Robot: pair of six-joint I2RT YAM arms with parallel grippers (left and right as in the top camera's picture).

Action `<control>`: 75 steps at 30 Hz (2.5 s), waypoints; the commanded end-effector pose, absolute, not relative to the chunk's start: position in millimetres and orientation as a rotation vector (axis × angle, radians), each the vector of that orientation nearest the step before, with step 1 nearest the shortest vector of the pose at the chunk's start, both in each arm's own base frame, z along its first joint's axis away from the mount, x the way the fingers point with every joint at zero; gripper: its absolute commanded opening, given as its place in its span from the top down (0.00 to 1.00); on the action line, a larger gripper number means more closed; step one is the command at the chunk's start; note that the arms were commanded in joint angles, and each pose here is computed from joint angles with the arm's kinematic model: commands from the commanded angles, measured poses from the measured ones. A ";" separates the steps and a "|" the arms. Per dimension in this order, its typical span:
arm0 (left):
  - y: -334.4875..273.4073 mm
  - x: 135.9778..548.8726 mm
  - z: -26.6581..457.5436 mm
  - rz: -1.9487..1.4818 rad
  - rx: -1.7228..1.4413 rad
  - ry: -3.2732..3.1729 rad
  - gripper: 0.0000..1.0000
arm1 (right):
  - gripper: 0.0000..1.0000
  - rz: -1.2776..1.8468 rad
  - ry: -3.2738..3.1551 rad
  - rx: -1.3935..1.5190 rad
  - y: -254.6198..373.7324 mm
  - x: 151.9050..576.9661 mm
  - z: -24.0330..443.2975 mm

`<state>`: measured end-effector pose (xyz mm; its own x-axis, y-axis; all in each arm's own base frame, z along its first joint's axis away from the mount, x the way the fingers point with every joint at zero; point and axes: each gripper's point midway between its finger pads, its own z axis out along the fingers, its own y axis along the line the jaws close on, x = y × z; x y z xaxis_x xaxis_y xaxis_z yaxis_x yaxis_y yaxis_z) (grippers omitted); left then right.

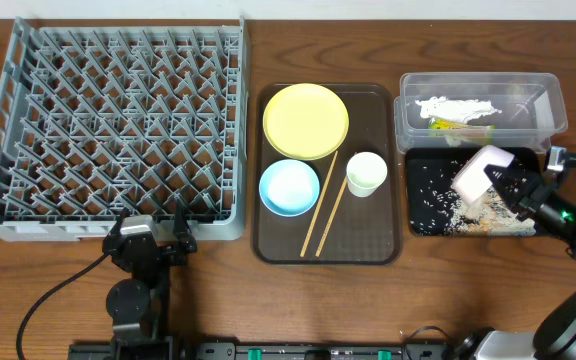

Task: Sort waste into correct bins and load items into the dishwasher
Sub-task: 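Tip the white bowl over the black tray to dump the rice, then return the empty white bowl to the brown tray and release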

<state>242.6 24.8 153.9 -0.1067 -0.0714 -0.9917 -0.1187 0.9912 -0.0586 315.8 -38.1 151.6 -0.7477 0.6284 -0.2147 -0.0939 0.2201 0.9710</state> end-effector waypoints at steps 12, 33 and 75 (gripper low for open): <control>25.7 242.6 136.4 0.049 -0.146 1.721 0.11 | 0.99 1.788 1.826 0.639 -38.8 313.1 144.0; 25.7 242.6 136.4 0.049 -0.146 1.721 0.11 | 0.99 1.801 1.839 0.626 -34.5 316.7 154.2; 25.7 242.6 136.4 0.049 -0.146 1.721 0.11 | 0.99 0.834 2.428 -0.624 233.1 246.5 219.4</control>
<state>242.6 24.8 153.9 -0.1067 -0.0718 -0.9917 -0.1184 0.9912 -0.0590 223.6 241.3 221.7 -0.8864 -0.1280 -0.4448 -0.4448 0.5010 0.7424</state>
